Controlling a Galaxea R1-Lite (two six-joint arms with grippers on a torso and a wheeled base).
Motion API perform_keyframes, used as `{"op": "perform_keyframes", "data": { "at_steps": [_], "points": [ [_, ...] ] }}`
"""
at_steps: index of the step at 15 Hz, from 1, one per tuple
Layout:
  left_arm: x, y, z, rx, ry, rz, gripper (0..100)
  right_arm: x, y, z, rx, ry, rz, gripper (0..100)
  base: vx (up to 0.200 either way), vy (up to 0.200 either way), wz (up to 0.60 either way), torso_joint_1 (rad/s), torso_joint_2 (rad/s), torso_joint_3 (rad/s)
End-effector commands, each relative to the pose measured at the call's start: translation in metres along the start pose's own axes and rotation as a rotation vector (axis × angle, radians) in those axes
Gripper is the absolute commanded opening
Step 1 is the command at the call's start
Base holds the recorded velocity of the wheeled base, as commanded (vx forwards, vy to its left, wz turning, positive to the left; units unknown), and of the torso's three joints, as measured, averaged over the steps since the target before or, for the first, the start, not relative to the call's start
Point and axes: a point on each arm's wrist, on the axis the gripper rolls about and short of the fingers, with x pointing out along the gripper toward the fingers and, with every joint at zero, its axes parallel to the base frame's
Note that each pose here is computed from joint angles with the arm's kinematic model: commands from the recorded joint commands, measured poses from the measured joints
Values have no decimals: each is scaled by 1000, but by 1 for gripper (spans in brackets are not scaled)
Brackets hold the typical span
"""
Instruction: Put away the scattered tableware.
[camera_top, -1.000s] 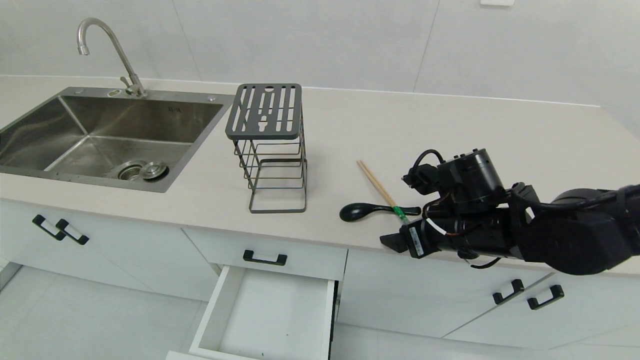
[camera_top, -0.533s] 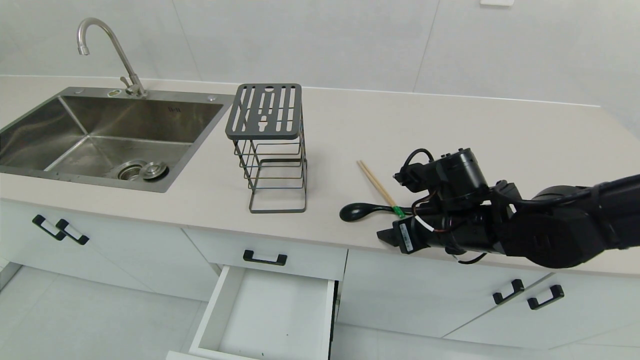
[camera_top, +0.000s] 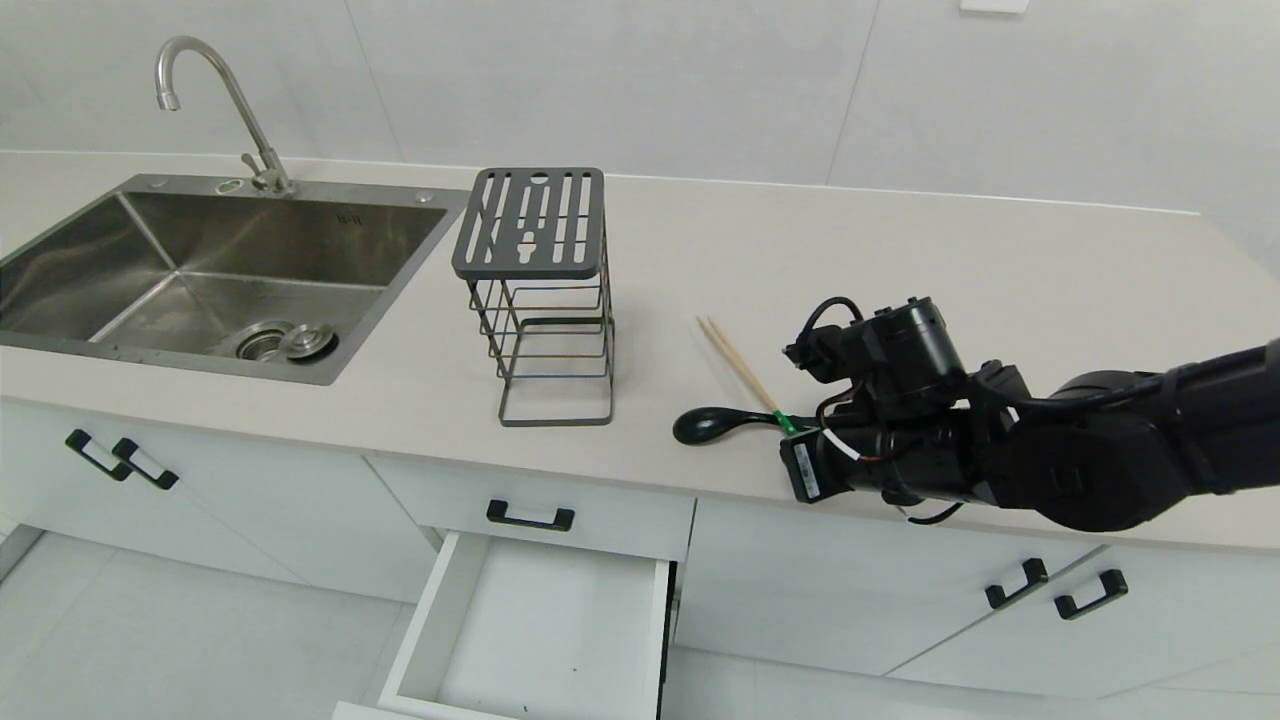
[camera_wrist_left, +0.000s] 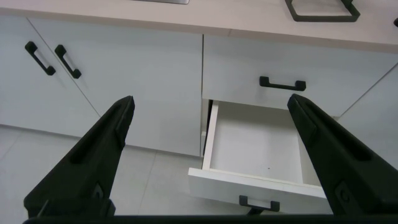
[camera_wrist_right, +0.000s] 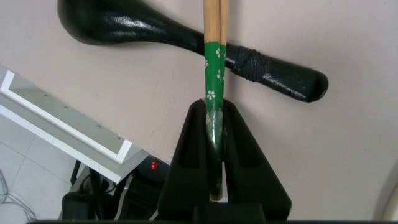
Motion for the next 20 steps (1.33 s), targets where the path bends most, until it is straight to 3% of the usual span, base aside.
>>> {"op": "perform_keyframes", "data": {
  "at_steps": [1,8,20],
  "points": [
    [0,0,0,0,1,0,100,-5,-2,3,6,-17,-4,0,0,0,0,0,0,0],
    [0,0,0,0,1,0,100,-62,-6,18,-1,-164,25,0,0,0,0,0,0,0],
    [0,0,0,0,1,0,100,-133,31,44,-147,-433,189,0,0,0,0,0,0,0]
  ]
}}
